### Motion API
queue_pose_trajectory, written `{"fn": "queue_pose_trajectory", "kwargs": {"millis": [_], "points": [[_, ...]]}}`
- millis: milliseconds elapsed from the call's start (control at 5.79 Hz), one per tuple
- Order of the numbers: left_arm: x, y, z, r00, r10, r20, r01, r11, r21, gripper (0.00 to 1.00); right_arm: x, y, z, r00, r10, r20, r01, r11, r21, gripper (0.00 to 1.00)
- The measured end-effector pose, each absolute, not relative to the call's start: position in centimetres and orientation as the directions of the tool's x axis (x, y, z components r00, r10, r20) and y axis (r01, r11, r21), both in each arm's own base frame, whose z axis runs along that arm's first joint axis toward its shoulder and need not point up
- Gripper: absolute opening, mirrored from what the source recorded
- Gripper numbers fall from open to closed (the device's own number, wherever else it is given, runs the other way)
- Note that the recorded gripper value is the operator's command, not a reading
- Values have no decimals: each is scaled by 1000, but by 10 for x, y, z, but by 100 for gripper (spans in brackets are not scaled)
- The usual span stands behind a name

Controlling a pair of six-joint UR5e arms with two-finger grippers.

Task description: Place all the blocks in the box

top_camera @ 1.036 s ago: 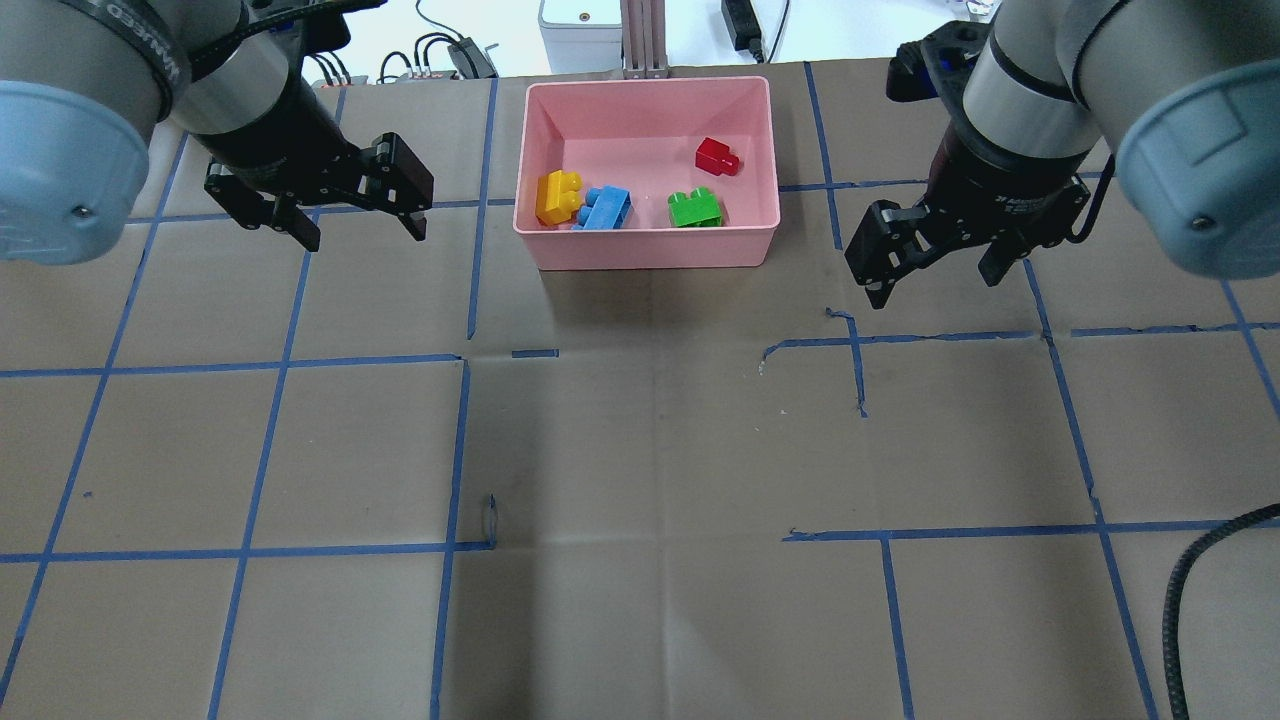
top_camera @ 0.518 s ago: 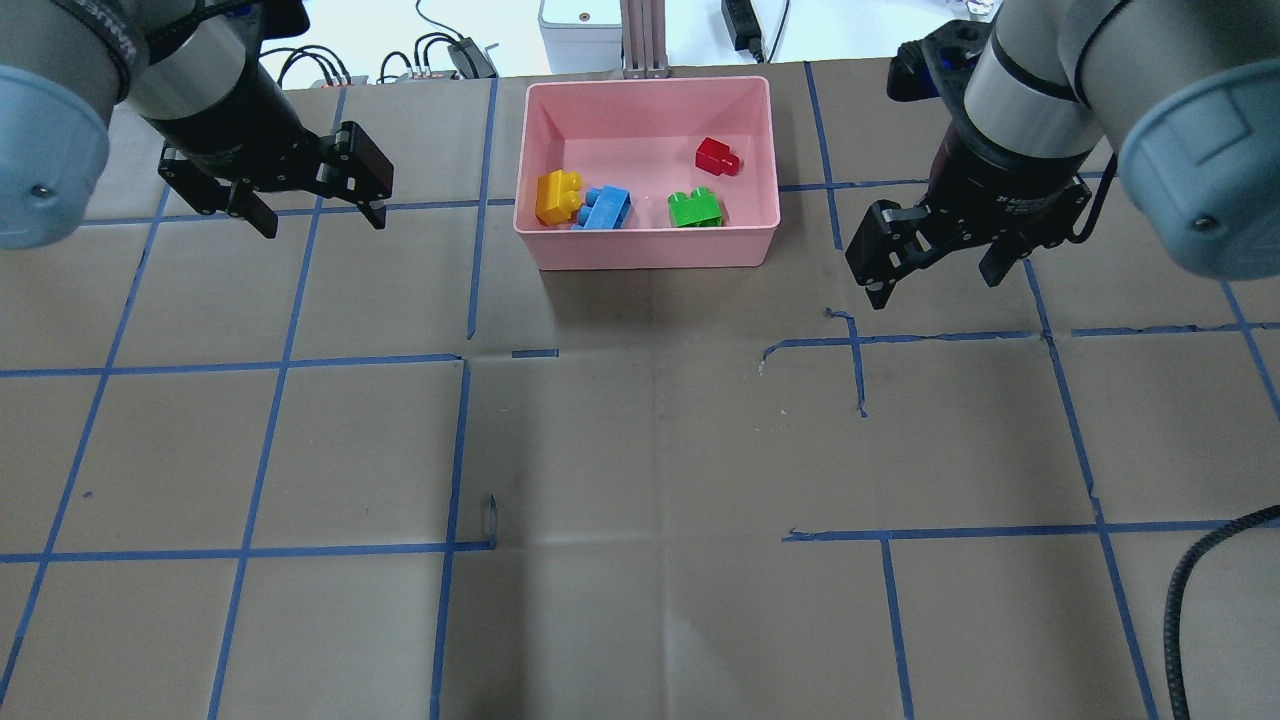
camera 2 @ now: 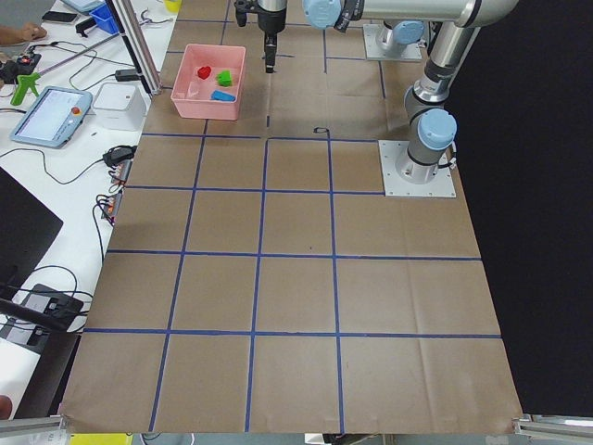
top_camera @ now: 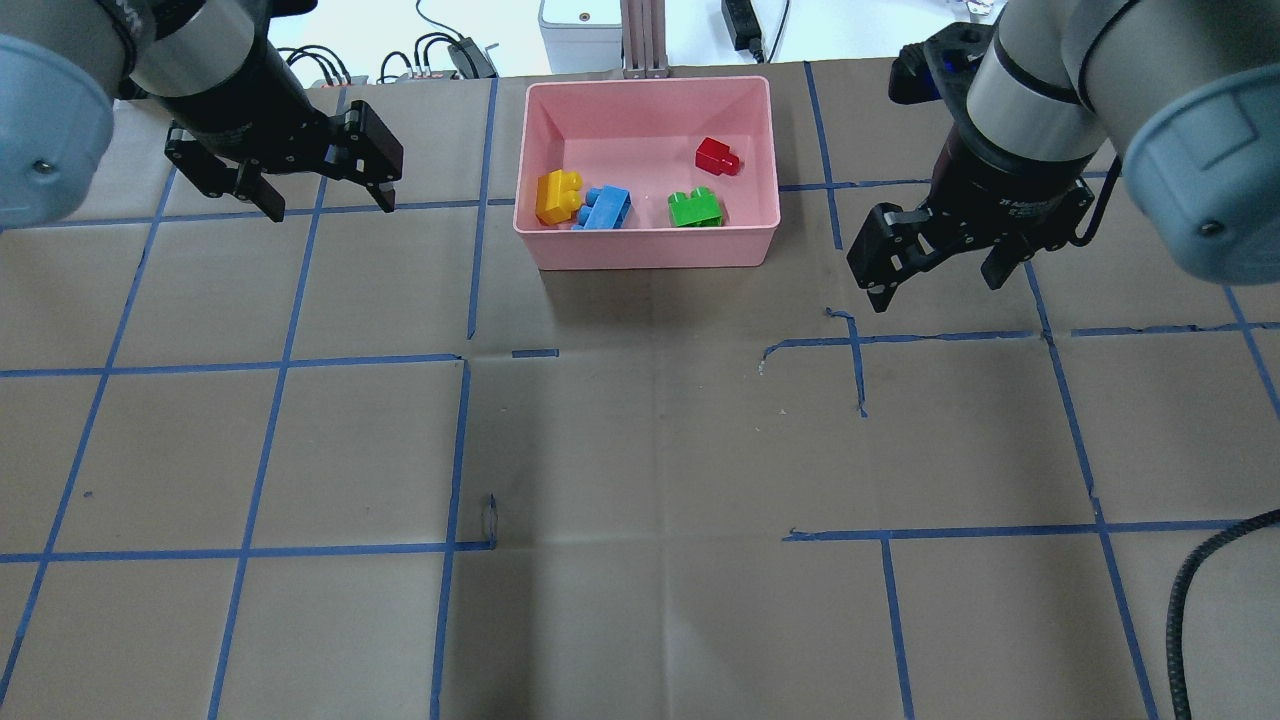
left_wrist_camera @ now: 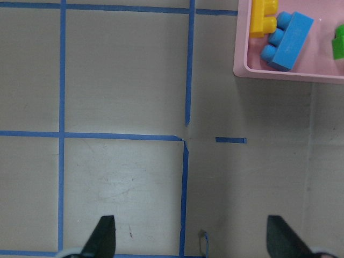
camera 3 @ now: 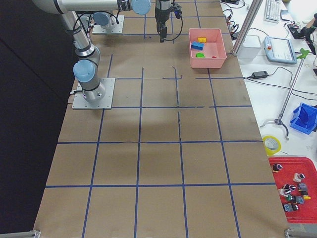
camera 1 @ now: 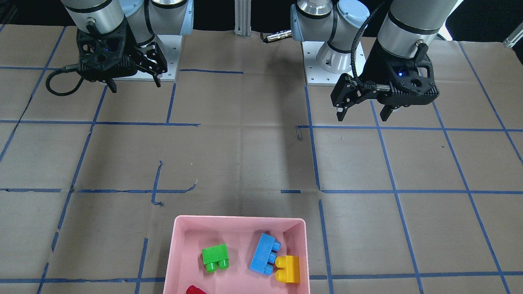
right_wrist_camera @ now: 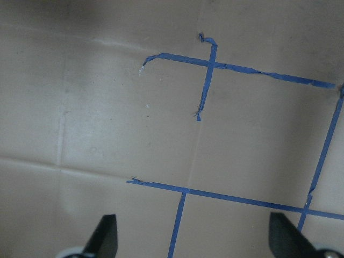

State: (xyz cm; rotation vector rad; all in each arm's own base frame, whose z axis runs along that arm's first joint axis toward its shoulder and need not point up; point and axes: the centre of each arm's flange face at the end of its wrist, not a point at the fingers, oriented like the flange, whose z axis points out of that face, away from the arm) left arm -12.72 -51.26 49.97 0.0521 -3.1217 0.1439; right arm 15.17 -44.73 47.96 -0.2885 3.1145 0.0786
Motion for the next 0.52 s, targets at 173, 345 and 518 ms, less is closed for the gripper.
{"fn": "queue_pose_trajectory", "kwargs": {"millis": [173, 345, 518], "points": [[-130, -513, 498, -999, -29, 17, -31, 996, -89, 99, 151, -447, 478, -983, -183, -18, -183, 982, 51, 100], [-131, -513, 498, -999, -28, 16, -29, 996, -87, 99, 151, -447, 478, -983, -182, -19, -183, 982, 52, 100], [-131, -514, 497, -1000, -25, 15, -27, 996, -86, 99, 152, -448, 476, -983, -183, -22, -184, 982, 54, 100]]}}
